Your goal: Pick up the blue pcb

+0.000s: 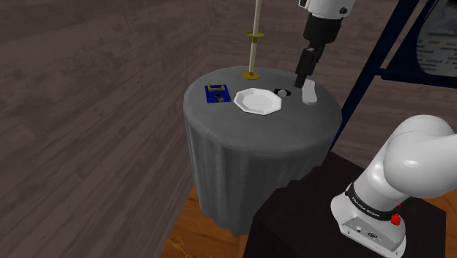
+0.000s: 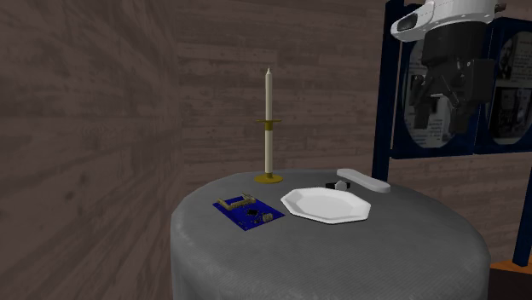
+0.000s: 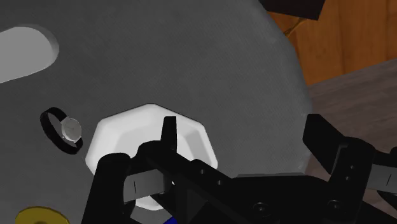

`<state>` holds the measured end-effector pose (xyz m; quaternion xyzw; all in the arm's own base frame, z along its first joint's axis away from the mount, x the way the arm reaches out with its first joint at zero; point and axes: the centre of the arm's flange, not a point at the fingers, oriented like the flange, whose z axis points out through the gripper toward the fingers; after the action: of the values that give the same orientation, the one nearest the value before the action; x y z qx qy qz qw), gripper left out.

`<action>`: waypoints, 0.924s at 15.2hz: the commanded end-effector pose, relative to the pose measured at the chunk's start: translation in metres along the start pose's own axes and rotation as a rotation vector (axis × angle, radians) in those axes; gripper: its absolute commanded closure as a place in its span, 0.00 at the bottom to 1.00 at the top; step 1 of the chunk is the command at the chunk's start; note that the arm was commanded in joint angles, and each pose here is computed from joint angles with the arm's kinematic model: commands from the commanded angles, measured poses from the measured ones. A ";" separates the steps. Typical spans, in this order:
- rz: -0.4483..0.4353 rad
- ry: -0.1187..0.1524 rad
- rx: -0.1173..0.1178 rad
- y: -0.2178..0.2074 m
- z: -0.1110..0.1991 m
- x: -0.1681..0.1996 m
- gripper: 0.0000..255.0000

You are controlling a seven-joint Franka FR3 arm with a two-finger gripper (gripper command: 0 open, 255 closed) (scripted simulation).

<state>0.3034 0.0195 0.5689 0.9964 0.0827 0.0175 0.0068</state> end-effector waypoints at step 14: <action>-0.389 -0.009 -0.021 0.026 0.073 0.152 0.00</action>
<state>0.4489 0.0154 0.5080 0.9660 0.2576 0.0124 0.0197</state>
